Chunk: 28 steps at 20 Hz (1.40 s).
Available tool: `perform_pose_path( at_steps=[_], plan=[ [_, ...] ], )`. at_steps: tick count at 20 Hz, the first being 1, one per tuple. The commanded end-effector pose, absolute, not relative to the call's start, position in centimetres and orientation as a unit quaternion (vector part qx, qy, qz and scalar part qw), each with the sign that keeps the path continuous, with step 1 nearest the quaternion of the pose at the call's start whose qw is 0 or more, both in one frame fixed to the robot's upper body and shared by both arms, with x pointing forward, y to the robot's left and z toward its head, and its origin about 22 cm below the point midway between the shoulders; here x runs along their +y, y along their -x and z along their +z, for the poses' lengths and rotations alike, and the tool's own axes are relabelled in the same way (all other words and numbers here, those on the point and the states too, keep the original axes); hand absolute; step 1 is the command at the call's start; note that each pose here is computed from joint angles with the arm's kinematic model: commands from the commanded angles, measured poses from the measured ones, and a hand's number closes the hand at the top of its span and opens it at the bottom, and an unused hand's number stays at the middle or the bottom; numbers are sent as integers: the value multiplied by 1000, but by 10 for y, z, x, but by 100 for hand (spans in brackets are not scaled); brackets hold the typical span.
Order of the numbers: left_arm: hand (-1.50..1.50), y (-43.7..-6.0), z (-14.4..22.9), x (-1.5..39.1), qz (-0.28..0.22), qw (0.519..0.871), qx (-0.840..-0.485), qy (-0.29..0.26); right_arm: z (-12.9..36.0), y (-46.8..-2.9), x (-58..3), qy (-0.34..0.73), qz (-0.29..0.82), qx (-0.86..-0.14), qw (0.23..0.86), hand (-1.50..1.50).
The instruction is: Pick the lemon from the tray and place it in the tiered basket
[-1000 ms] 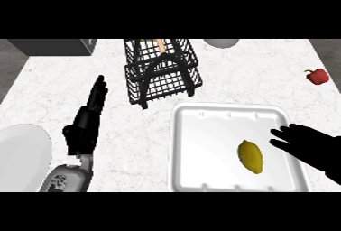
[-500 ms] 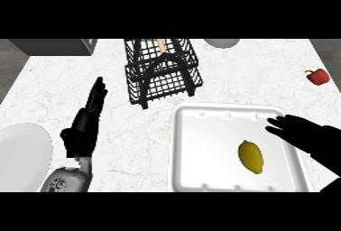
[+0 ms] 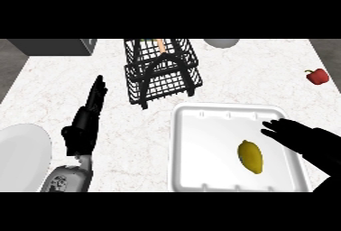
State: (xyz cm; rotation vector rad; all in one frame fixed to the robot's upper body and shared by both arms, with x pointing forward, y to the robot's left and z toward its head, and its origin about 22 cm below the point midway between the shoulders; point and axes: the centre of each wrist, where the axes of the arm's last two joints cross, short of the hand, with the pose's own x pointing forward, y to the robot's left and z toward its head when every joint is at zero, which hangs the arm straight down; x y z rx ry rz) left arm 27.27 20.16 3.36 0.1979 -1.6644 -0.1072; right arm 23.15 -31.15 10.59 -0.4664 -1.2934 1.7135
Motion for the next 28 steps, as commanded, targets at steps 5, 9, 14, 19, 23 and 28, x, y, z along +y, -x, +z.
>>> perform_pose_path(
  at_steps=[5, 9, 14, 19, 23, 28],
  plan=[
    [0, -280, 30, 194, -45, 666, -740, -79, 91, -232, -314, 163, 698, -525, 458, -150],
    [0, -267, 24, 203, -48, 665, -741, -80, 81, -243, -301, 150, 701, -528, 455, -150],
    [0, -266, 37, 207, -51, 666, -740, -78, 78, -242, -301, 146, 701, -519, 466, -150],
    [0, -274, 29, 204, -45, 667, -738, -89, 79, -239, -269, 150, 717, -498, 464, -150],
    [0, -265, 28, 205, -41, 667, -739, -88, 81, -235, -279, 155, 706, -510, 466, -150],
    [0, -274, 44, 202, -45, 670, -736, -89, 46, -247, -270, 149, 705, -506, 474, -150]
  ],
)
